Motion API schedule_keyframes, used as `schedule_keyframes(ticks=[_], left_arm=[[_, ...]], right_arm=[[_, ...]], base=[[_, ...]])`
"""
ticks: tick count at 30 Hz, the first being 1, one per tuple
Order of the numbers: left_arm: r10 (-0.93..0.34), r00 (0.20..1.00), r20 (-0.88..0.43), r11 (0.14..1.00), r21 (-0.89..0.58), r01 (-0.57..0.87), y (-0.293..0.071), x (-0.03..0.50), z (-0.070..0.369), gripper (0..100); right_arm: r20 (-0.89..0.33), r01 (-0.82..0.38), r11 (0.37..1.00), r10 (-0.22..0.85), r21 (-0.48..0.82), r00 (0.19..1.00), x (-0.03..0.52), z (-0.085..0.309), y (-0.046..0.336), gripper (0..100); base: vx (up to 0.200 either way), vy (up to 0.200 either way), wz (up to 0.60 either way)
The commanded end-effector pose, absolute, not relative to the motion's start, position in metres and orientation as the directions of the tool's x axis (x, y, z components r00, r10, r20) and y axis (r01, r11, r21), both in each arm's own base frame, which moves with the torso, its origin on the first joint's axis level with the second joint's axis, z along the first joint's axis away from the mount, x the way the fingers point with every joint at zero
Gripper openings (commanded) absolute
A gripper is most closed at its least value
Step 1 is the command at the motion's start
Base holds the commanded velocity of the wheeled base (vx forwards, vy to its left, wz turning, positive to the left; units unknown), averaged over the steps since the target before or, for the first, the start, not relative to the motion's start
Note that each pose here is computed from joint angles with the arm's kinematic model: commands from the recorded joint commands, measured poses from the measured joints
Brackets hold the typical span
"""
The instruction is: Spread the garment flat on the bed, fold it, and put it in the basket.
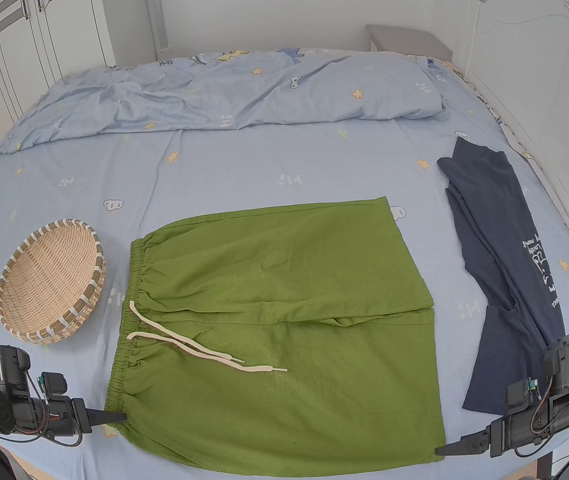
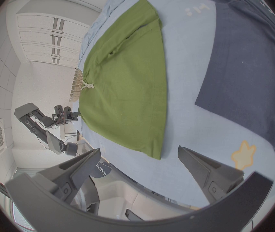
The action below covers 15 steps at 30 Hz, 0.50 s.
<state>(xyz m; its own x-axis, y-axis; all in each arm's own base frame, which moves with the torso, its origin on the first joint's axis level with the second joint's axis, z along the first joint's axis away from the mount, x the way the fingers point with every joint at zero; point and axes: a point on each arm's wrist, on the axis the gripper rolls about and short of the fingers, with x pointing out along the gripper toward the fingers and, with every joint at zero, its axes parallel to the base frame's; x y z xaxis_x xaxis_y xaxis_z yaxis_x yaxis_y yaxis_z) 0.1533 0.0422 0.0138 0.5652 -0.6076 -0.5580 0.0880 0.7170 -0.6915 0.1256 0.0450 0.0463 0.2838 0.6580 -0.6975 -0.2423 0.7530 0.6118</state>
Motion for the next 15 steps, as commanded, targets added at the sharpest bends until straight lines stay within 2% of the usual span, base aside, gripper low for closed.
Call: schedule_keyframes(ticks=[1,6,10,15], left_arm=[[-0.615,0.553,-0.562,0.712,-0.697,0.084,0.040,0.151,0.011,0],[-0.611,0.559,-0.561,0.713,-0.697,0.081,0.041,0.151,0.011,0],[-0.612,0.559,-0.560,0.713,-0.696,0.083,0.041,0.152,0.011,0],[-0.613,0.557,-0.561,0.713,-0.697,0.083,0.041,0.152,0.010,0]], right_arm=[[-0.743,-0.213,0.767,0.641,0.606,0.195,0.130,0.022,0.046,100],[-0.744,-0.218,0.763,0.644,0.608,0.177,0.136,0.014,0.049,100],[-0.705,-0.236,0.724,0.688,0.649,0.171,0.138,0.015,0.051,100],[-0.701,-0.243,0.717,0.694,0.654,0.163,0.140,0.013,0.053,100]], base=[[0.000,0.000,0.00],[0.000,0.000,0.00],[0.000,0.000,0.00],[0.000,0.000,0.00]])
